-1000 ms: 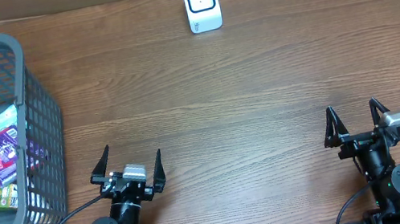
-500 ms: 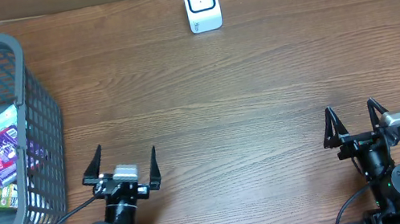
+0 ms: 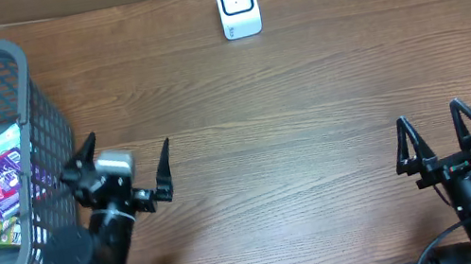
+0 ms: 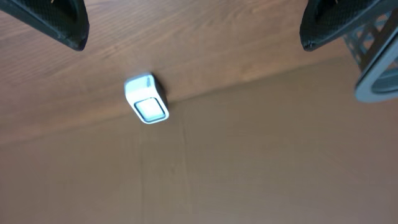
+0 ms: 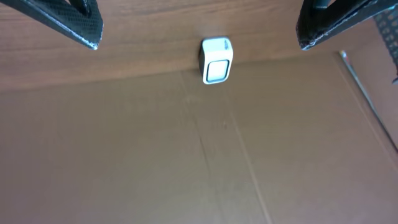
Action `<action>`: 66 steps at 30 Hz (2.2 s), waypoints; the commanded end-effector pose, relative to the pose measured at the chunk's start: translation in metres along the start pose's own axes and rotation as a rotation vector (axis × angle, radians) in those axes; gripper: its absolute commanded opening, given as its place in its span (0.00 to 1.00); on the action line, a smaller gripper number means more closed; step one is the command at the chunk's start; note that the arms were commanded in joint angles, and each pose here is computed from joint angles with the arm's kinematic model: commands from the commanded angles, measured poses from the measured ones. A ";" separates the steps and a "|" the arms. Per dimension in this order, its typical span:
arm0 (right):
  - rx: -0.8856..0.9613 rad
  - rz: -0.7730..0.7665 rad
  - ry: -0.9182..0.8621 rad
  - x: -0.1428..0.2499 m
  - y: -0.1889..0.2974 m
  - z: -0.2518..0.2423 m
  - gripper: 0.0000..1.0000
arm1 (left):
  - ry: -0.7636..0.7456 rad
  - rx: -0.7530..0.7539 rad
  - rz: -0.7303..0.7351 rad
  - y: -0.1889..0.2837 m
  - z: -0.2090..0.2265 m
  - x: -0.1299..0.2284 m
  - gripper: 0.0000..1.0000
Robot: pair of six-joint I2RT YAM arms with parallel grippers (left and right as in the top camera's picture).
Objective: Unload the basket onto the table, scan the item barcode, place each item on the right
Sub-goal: 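Reach the left gripper into the basket toward the purple snack bag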
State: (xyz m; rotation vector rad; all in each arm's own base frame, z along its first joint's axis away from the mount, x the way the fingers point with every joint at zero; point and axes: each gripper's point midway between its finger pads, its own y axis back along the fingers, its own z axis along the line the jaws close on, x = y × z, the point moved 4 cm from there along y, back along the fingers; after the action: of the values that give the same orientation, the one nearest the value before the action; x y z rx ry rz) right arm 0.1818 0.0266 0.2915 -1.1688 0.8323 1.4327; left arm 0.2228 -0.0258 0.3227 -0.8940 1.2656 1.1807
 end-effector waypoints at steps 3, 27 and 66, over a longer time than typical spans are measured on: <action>0.001 0.064 -0.014 -0.040 -0.009 0.013 1.00 | 0.031 0.048 0.074 -0.007 0.004 -0.049 1.00; 0.042 0.851 -0.061 -0.057 -0.107 0.016 1.00 | 0.246 0.197 0.625 -0.066 0.008 -0.053 0.99; 0.076 1.077 -0.144 -0.011 -0.112 0.003 1.00 | 0.915 -0.910 0.914 0.018 0.313 0.096 0.98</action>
State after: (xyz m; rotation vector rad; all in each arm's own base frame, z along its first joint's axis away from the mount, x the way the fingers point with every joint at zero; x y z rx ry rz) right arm 0.2910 0.0484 0.3048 -0.4675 1.5231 2.2756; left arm 0.2519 0.2870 0.3012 -1.8577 1.8918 2.3332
